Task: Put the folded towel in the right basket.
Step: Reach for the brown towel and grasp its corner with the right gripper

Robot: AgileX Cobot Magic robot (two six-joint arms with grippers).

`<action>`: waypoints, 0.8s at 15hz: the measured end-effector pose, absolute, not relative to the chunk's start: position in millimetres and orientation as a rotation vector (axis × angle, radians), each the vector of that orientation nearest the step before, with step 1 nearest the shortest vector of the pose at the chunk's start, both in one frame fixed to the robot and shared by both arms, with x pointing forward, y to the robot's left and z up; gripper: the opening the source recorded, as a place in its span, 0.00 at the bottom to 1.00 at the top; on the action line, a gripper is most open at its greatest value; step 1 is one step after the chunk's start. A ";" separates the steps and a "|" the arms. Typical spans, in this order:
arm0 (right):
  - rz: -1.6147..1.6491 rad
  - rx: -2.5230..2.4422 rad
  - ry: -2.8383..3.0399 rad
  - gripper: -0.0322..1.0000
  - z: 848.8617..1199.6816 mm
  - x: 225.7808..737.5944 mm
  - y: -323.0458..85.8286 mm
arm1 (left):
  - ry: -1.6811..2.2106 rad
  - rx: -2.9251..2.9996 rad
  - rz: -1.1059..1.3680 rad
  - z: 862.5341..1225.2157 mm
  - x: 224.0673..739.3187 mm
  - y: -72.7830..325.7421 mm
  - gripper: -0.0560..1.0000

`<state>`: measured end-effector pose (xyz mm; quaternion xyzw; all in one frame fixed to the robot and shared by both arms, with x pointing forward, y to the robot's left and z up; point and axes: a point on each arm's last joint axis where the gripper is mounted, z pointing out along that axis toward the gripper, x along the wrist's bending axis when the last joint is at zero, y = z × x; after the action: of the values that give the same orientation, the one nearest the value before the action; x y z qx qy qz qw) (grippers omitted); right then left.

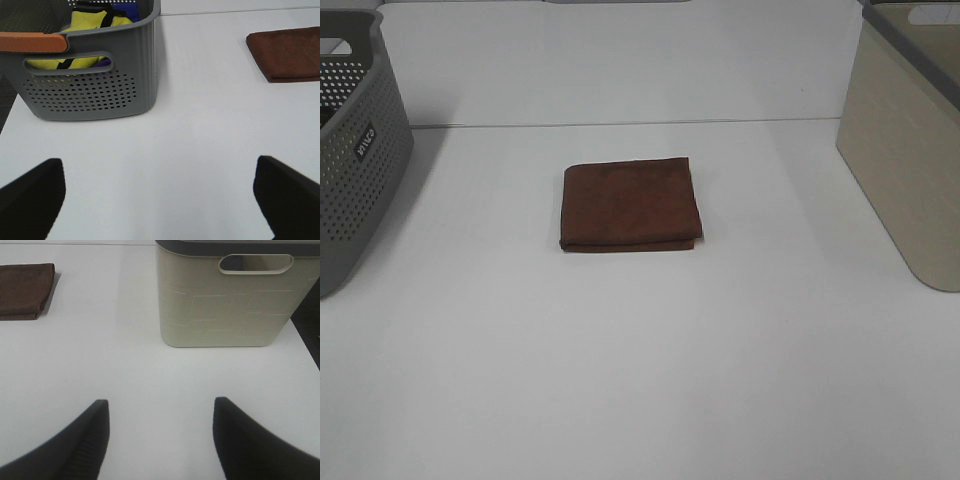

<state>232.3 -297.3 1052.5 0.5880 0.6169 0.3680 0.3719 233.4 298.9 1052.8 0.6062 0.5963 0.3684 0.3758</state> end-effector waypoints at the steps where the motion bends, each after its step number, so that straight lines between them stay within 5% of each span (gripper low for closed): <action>1: 0.943 1.507 1.581 0.60 1052.5 232.3 -297.3 | 1.526 1.551 0.943 1052.8 233.4 298.9 0.97; 12: 0.943 1.507 1.581 0.60 1052.5 232.3 -297.3 | 1.526 1.551 0.943 1052.8 233.4 298.9 0.97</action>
<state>232.3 -297.3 1052.5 0.5880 0.6169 0.3680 0.3719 233.4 298.9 1052.8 0.6062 0.5963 0.3684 0.3758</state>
